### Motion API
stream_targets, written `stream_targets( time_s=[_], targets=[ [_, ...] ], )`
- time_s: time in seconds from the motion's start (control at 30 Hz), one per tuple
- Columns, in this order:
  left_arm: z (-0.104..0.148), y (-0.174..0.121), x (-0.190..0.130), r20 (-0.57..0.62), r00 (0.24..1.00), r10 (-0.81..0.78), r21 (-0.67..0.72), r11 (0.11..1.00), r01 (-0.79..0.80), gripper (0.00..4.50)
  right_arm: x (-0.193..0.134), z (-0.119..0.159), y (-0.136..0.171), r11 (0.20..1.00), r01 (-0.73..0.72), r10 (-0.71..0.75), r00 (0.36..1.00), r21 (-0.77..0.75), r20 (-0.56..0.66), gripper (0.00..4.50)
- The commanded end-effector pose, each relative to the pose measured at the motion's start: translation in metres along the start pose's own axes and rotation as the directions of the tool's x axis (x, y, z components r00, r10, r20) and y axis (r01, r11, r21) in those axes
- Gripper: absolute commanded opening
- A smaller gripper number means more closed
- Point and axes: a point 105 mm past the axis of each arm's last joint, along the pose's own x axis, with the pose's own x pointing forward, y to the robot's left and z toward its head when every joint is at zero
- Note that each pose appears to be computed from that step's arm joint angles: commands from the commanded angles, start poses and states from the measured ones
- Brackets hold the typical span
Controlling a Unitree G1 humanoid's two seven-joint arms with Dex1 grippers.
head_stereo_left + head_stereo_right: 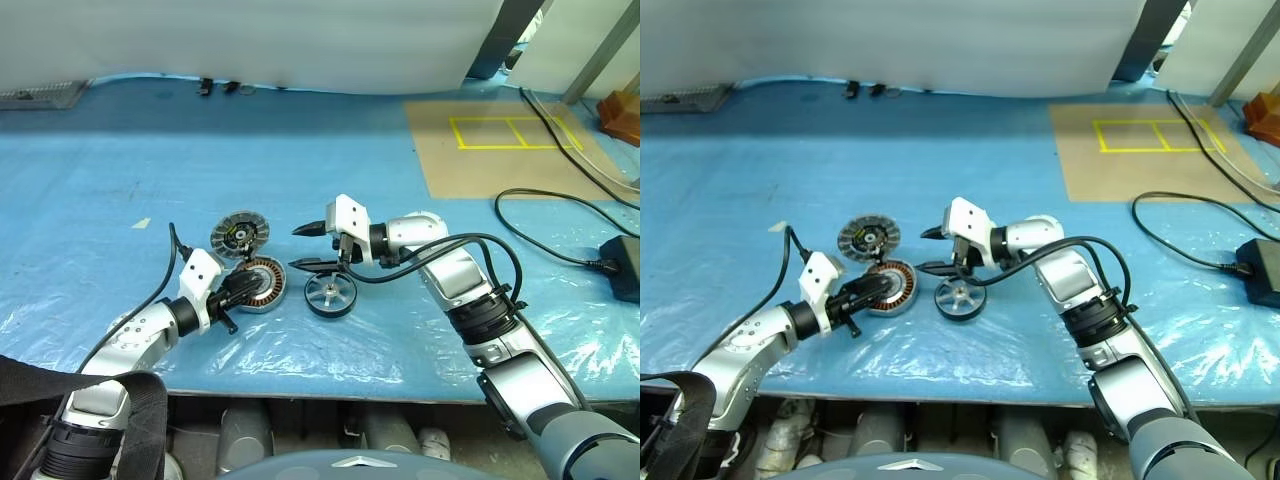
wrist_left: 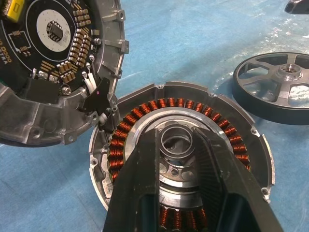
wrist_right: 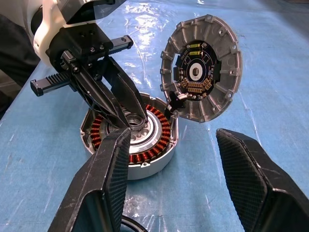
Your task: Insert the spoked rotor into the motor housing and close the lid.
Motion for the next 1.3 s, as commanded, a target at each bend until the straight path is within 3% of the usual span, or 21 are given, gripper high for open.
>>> stream_targets(
  time_s=[0.03,0.47,0.6,0.73,0.9,1.0,1.23,1.3],
  targets=[
    [0.003,-0.001,-0.002,-0.002,1.000,-0.005,0.016,1.000,0.005,0.68,-0.001,0.009,-0.001,0.999,0.005,-0.004,1.000,-0.039,0.022,2.88],
    [-0.001,-0.001,-0.001,-0.029,1.000,-0.009,0.019,1.000,0.009,0.68,-0.002,0.008,-0.005,0.998,0.024,-0.023,1.000,-0.061,0.018,2.88],
    [0.000,0.002,-0.003,-0.029,1.000,0.004,0.022,1.000,-0.003,1.95,-0.001,0.009,-0.006,0.998,0.027,-0.026,0.999,-0.061,0.021,2.88],
    [0.014,0.012,-0.007,0.049,0.997,0.064,-0.030,0.998,-0.063,3.22,0.000,0.008,-0.006,0.998,0.023,-0.022,1.000,-0.065,0.016,2.88],
    [0.023,0.010,-0.014,0.095,0.994,0.053,-0.080,0.996,-0.046,3.22,0.001,0.007,-0.006,0.997,0.022,-0.021,1.000,-0.069,0.015,2.88],
    [0.026,0.009,-0.013,0.115,0.992,0.050,-0.098,0.994,-0.038,2.60,0.002,0.006,-0.006,0.997,0.021,-0.020,1.000,-0.078,0.011,2.88],
    [0.022,-0.003,-0.002,0.099,0.995,-0.002,-0.098,0.995,0.012,0.15,0.003,0.008,-0.007,0.995,0.029,-0.027,0.999,-0.090,0.017,2.88],
    [0.019,-0.003,0.001,0.084,0.996,0.000,-0.086,0.996,0.007,0.03,0.003,0.008,-0.007,0.995,0.030,-0.029,0.999,-0.092,0.016,2.88]
  ],
)
